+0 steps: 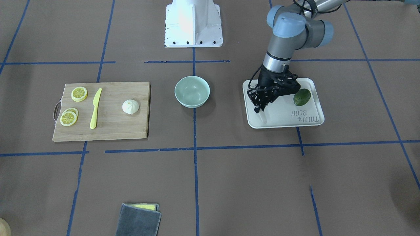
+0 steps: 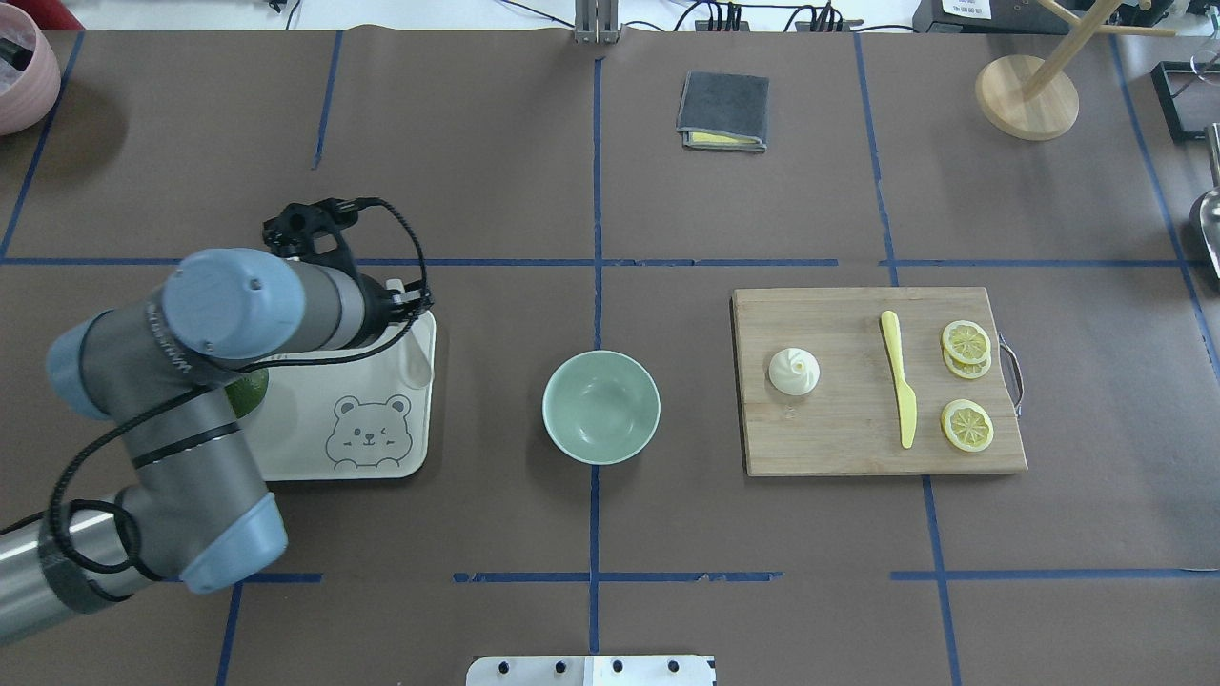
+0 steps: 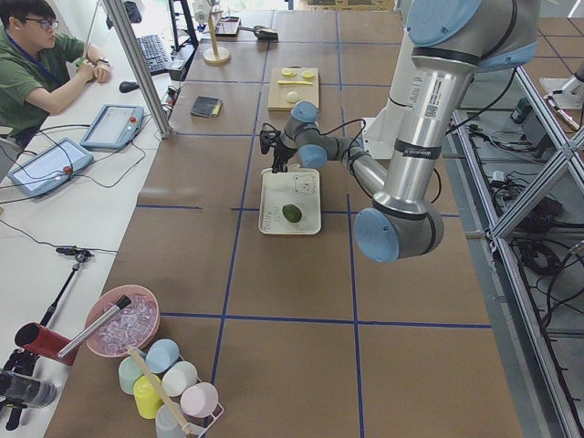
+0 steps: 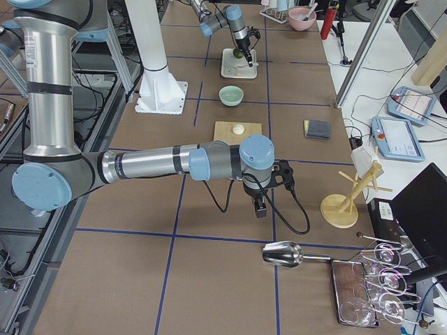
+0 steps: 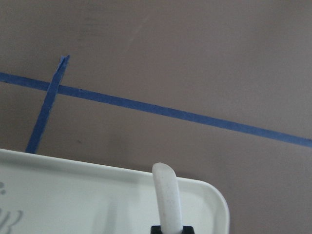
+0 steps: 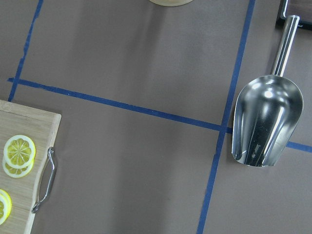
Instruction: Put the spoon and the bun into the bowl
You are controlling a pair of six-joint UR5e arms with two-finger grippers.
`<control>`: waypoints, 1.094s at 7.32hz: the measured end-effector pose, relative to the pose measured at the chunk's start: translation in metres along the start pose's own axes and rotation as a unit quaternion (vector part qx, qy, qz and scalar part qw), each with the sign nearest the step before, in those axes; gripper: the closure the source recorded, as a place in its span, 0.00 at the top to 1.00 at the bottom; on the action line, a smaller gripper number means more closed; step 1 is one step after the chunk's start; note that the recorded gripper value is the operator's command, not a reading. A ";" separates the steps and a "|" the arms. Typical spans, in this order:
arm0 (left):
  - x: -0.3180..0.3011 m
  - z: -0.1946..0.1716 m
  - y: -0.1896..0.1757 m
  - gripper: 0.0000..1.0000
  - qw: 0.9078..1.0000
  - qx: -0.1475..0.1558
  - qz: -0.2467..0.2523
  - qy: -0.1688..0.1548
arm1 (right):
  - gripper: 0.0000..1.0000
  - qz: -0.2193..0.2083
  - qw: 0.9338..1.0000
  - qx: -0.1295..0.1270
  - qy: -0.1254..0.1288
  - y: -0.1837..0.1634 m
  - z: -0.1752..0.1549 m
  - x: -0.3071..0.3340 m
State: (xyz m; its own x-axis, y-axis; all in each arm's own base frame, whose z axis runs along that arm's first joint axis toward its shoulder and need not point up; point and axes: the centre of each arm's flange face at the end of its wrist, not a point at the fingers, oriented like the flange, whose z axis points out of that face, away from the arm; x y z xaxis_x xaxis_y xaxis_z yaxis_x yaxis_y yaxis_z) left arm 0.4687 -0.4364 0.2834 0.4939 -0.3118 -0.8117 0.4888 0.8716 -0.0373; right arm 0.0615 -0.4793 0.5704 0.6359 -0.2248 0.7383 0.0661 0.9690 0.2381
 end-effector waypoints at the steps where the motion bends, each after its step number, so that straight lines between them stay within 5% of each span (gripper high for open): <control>1: 0.043 -0.005 0.023 0.00 0.999 -0.002 -0.035 -0.006 | 1.00 0.000 1.000 0.000 0.000 0.000 0.000 0.000; 4: 0.104 0.017 0.091 0.00 0.998 -0.004 -0.063 -0.018 | 1.00 0.003 1.000 0.000 0.000 0.000 0.000 0.000; 8: 0.123 0.008 0.105 0.00 0.998 -0.011 -0.061 -0.005 | 1.00 0.004 1.000 0.000 0.000 0.000 0.000 0.000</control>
State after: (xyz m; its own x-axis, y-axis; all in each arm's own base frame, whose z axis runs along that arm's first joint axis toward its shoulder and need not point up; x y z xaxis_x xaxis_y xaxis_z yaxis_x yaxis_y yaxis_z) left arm 0.5871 -0.3862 0.1841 0.4386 -0.4194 -0.7948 0.5302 0.8349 -0.1479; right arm 0.0615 -0.4793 0.5704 0.6358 -0.2176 0.7406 0.0614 0.9706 0.2325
